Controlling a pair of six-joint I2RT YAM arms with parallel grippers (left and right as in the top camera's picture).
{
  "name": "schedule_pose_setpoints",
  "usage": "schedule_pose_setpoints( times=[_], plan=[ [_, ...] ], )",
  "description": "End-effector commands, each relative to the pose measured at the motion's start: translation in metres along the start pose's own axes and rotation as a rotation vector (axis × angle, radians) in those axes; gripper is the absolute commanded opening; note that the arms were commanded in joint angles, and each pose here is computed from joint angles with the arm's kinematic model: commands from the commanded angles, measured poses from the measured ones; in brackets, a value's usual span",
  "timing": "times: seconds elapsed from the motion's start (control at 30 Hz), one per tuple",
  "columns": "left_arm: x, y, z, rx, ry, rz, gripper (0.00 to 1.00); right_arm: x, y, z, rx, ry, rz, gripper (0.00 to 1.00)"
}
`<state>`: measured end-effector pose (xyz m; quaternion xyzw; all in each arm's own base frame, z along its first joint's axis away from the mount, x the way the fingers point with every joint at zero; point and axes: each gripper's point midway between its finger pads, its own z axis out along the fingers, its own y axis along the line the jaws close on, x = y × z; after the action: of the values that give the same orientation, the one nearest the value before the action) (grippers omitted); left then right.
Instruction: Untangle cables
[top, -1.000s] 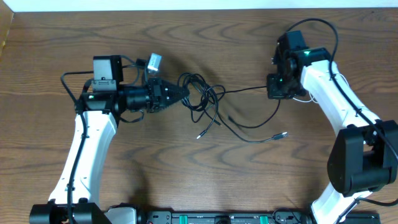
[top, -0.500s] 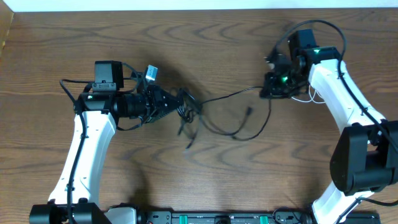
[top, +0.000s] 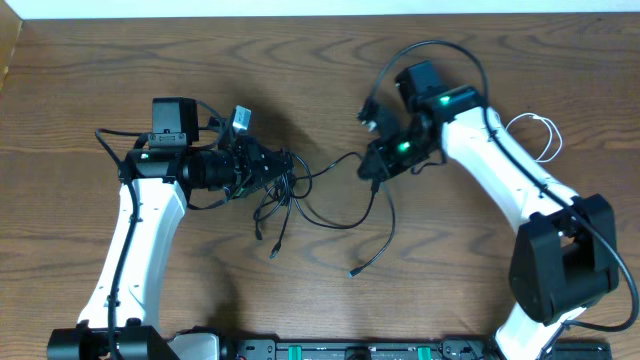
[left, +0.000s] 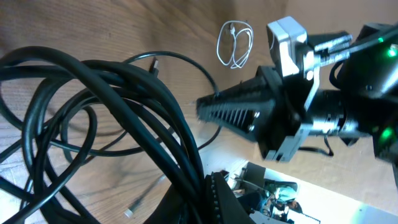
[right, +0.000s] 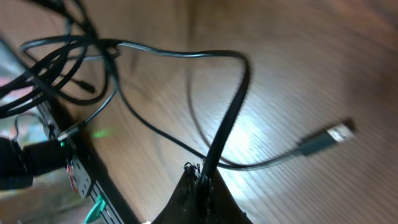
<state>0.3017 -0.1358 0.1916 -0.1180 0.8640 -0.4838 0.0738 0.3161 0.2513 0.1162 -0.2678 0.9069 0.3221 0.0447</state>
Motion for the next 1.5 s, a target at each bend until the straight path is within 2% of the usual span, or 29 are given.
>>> schedule_pose_setpoints(
  times=[0.0,0.13,0.17,0.2,0.23,0.27,0.3,0.43,0.57,0.67,0.83,0.97,1.0,1.03,1.13,1.17,1.33,1.4,1.47],
  plan=[
    [0.001,-0.003,-0.001,0.019,0.009,-0.015,0.08,-0.002,0.018,0.011,-0.041,0.008,-0.092,0.01],
    [0.001,-0.003,0.000,0.017,0.009,-0.015,0.08,-0.005,0.022,0.013,-0.045,-0.001,-0.106,0.02],
    [0.001,-0.003,0.000,0.017,0.009,-0.016,0.08,-0.005,0.022,0.013,-0.049,-0.003,-0.100,0.11],
    [0.001,-0.002,0.000,0.012,0.006,-0.016,0.08,-0.006,0.022,0.012,-0.056,-0.006,-0.091,0.30],
    [0.001,0.000,0.000,0.003,0.003,-0.018,0.08,-0.006,0.024,0.010,-0.078,-0.010,-0.086,0.58],
    [0.001,0.000,0.000,0.000,0.002,-0.020,0.08,-0.006,0.028,0.009,-0.102,-0.013,-0.084,0.71],
    [0.001,0.000,0.000,-0.001,0.002,-0.019,0.08,-0.007,0.032,0.008,-0.134,-0.018,-0.082,0.76],
    [0.000,0.002,0.000,-0.009,-0.002,-0.045,0.08,-0.008,0.062,0.001,-0.317,-0.035,-0.081,0.79],
    [-0.002,0.008,0.000,-0.040,-0.020,-0.153,0.08,-0.010,0.094,-0.012,-0.512,-0.052,-0.087,0.75],
    [-0.002,0.007,0.000,-0.039,-0.021,-0.248,0.08,-0.009,0.105,-0.016,-0.573,-0.050,-0.091,0.69],
    [-0.002,0.006,0.000,-0.031,-0.018,-0.371,0.08,-0.014,0.113,-0.016,-0.598,-0.052,-0.075,0.66],
    [0.004,-0.009,-0.001,0.049,0.036,-0.403,0.08,-0.028,0.120,-0.021,-0.648,-0.062,0.007,0.54],
    [0.004,-0.015,-0.001,0.077,0.049,-0.395,0.08,-0.031,0.120,-0.022,-0.650,-0.061,0.037,0.55],
    [0.004,-0.021,-0.002,0.109,0.059,-0.374,0.08,-0.034,0.120,-0.022,-0.652,-0.060,0.064,0.60],
    [-0.001,-0.033,-0.003,0.167,0.061,-0.282,0.08,-0.045,0.115,-0.024,-0.633,-0.086,0.094,0.86],
    [-0.001,-0.034,-0.004,0.172,0.058,-0.251,0.08,-0.049,0.109,-0.022,-0.602,-0.104,0.093,0.89],
    [-0.001,-0.034,-0.004,0.176,0.043,-0.077,0.08,-0.060,0.072,-0.018,-0.439,-0.170,0.143,0.92],
    [0.000,-0.034,-0.004,0.179,0.042,-0.011,0.07,-0.062,0.076,-0.028,-0.499,-0.182,0.126,0.92],
    [0.004,-0.040,-0.005,0.214,0.056,0.051,0.08,-0.067,0.087,-0.054,-0.651,-0.211,0.064,0.91]
  ],
)
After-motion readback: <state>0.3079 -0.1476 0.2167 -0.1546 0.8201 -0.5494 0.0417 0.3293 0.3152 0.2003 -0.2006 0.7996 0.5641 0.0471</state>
